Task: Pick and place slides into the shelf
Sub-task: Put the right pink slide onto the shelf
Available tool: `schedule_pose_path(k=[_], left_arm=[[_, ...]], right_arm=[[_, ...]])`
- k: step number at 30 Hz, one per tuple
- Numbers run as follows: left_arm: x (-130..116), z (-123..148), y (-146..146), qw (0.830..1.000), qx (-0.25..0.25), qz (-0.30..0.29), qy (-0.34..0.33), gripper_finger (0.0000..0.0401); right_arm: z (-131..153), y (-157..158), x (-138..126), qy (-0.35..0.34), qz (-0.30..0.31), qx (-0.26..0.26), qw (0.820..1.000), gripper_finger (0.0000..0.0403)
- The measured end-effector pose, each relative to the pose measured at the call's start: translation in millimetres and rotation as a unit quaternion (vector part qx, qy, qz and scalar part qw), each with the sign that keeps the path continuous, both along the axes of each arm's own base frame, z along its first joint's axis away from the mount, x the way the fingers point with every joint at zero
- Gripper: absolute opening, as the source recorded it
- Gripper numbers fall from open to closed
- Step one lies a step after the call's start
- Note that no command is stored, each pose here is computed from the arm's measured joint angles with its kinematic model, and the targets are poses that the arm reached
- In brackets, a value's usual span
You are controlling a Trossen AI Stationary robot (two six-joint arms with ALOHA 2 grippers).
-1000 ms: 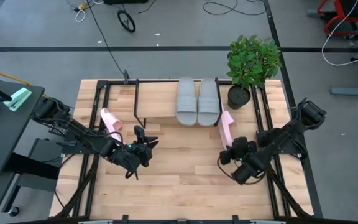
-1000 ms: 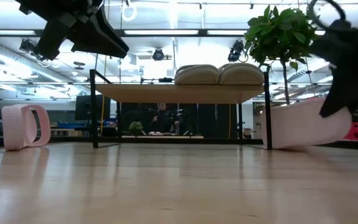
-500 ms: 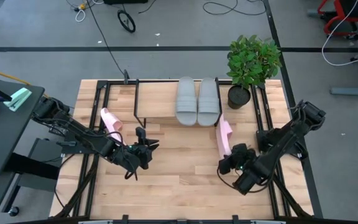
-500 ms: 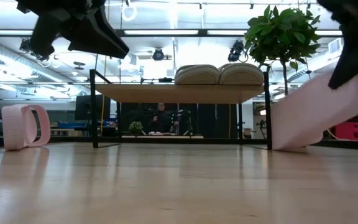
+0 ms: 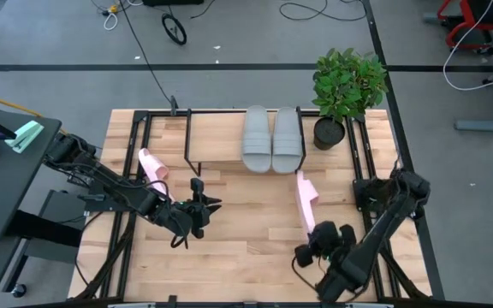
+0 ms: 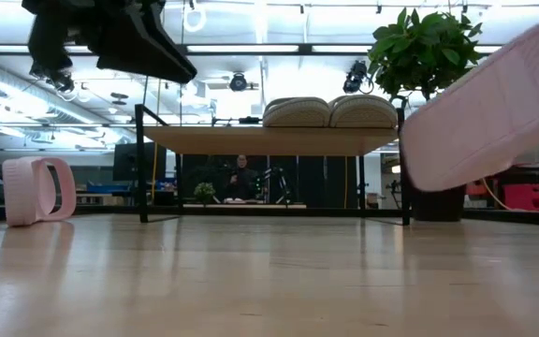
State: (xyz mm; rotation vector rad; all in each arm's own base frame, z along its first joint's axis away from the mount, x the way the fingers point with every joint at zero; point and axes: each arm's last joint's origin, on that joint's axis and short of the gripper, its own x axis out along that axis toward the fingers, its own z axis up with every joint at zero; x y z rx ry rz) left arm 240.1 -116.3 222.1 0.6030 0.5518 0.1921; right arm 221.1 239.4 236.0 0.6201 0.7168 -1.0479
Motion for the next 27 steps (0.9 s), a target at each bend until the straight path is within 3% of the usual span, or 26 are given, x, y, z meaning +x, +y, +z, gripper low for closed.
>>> schedule_pose_path(k=[14, 21, 27], left_arm=[[-16.2, 18.6, -48.1, 0.989, -0.006, -0.121, -0.082, 0.0074], [-29.6, 27.6, -58.1, 0.984, -0.021, -0.149, -0.098, 0.0074], [-50.4, 51.0, -52.4, 0.981, -0.033, -0.138, -0.132, 0.0076]], right_arm=[[5.5, 50.1, 37.7, -0.024, 0.021, -0.010, 0.999, 0.0058], [23.3, 52.4, 73.1, -0.064, 0.071, -0.053, 0.994, 0.0058], [43.7, 41.8, 109.2, -0.044, 0.124, -0.079, 0.988, 0.0058]])
